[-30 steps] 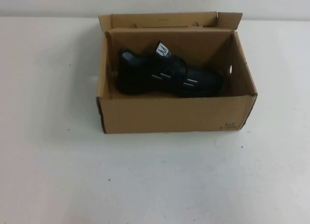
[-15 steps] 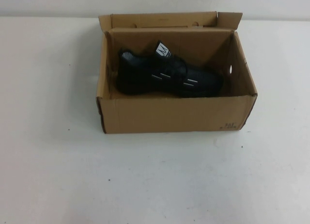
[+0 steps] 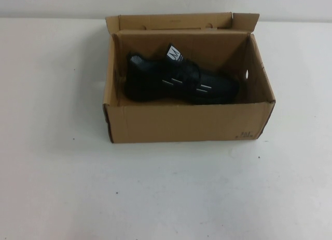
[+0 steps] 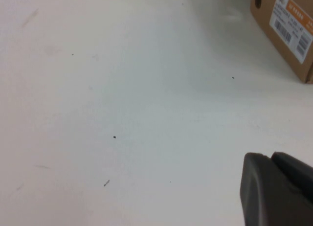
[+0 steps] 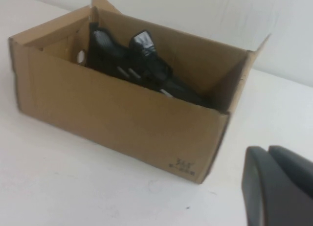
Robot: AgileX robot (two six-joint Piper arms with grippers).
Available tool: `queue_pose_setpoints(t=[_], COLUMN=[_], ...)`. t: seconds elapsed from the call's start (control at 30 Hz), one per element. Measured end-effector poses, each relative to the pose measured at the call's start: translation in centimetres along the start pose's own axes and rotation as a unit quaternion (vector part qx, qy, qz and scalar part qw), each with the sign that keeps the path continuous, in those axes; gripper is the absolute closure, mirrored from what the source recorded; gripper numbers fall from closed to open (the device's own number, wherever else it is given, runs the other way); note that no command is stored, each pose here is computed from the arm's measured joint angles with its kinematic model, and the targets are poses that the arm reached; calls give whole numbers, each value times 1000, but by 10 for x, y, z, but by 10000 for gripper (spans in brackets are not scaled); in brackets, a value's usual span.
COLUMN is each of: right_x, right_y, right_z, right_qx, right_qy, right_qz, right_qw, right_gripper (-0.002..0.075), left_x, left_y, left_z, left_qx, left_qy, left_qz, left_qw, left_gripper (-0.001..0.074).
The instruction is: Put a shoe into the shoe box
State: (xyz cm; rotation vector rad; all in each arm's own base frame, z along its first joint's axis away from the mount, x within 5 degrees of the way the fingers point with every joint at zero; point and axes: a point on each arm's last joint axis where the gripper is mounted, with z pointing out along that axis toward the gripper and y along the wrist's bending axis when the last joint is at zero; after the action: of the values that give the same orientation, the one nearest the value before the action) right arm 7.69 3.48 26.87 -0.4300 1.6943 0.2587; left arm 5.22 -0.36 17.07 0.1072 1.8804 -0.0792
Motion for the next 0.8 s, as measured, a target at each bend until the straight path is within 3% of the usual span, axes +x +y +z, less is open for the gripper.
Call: queue_pose_setpoints(t=[0.57, 0.67, 0.8], right_x=[-5, -6, -4], right_y=[-21, -20, -17], right_z=[-29, -36, -42], right_qx=[175, 189, 185], right_qy=[-63, -83, -95], right_qz=[17, 18, 77], right_qw=[982, 978, 975], right_gripper=[742, 742, 742], left_x=[0, 0, 0], left_y=[0, 0, 0], left_z=[0, 0, 0], left_qx=[-1, -1, -1], left_qy=[0, 0, 0], left_qz=[2, 2, 2], left_qw=[1000, 1000, 1000], left_gripper=[736, 736, 736])
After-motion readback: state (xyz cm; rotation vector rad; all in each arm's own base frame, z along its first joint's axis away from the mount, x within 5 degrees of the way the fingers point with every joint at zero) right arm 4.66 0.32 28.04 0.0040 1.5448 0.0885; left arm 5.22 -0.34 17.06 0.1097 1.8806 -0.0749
